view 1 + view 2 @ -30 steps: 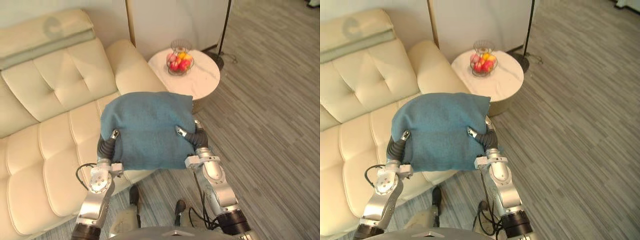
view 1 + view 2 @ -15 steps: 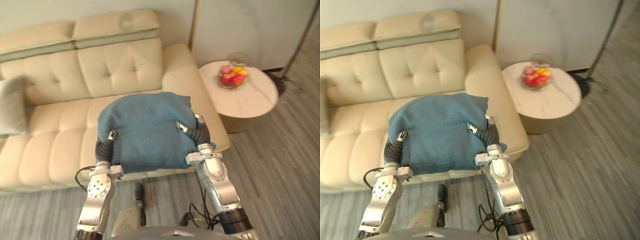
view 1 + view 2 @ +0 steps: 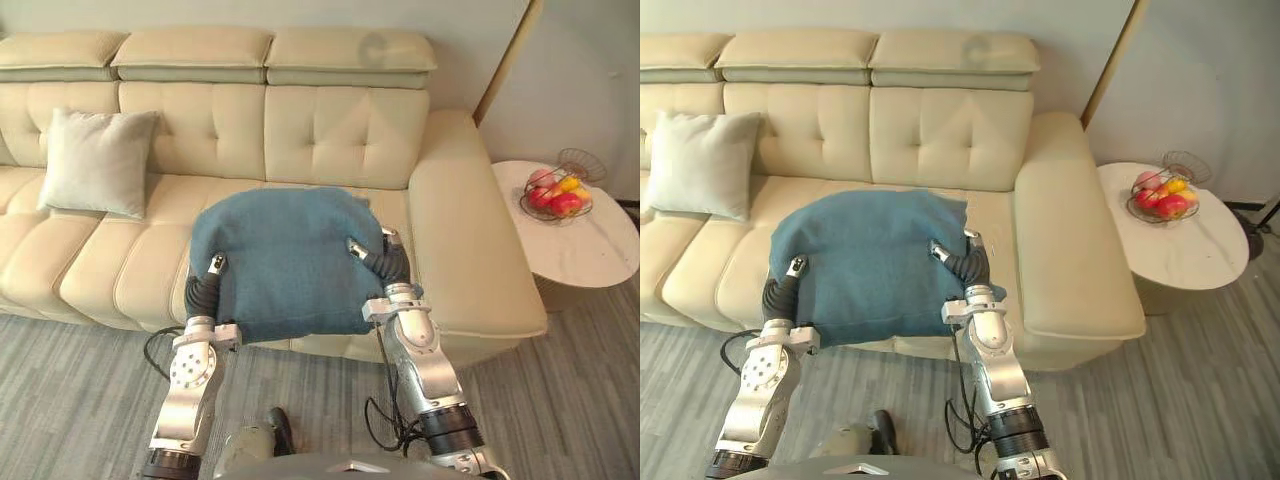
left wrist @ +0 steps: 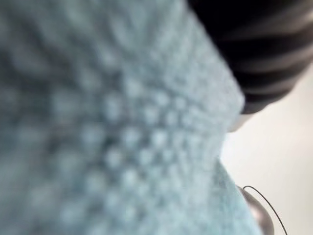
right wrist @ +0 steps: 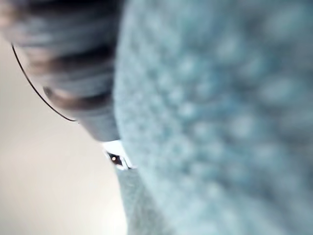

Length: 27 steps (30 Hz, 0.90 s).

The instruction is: Pick up cushions and gather them together orderly.

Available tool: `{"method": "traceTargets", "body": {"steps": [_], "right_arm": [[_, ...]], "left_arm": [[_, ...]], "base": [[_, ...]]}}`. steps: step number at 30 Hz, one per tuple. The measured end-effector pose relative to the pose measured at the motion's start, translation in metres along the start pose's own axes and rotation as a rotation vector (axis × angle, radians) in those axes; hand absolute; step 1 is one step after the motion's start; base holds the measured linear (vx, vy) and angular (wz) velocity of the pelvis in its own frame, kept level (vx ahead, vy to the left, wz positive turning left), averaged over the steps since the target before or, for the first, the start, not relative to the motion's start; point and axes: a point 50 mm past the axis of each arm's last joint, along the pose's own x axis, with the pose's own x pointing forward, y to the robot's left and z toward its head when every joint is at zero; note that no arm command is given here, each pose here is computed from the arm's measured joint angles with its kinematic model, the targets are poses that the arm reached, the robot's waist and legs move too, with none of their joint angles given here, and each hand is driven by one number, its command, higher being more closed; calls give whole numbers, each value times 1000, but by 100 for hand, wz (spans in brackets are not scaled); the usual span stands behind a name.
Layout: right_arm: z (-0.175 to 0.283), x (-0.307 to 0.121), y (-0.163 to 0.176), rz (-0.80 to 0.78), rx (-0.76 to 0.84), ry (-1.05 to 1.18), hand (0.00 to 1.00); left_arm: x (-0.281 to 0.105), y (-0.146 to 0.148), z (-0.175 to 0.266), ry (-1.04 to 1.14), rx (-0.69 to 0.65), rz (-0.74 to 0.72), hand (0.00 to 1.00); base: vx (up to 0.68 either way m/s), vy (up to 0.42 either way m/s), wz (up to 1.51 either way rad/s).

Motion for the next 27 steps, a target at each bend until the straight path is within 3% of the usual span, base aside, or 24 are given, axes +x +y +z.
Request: {"method": "traceTargets", "body": {"steps": [10, 16, 20, 27], "right_arm": [[4, 0, -8, 25, -35, -13, 100], [9, -24, -17, 1, -10, -19, 100], [31, -50, -18, -9, 5, -90, 100], [43, -53, -21, -24, 21, -143, 100]], "left_arm": [[-1, -5, -1, 2, 18, -27, 100], [-6, -14, -4, 18, -6, -59, 100], [-23, -16, -2, 29, -50, -78, 100], [-20, -24, 7, -12, -84, -103, 100]], "base": [[92, -29, 46], [248, -147, 58], [258, -44, -38], [196, 192, -42]]}}
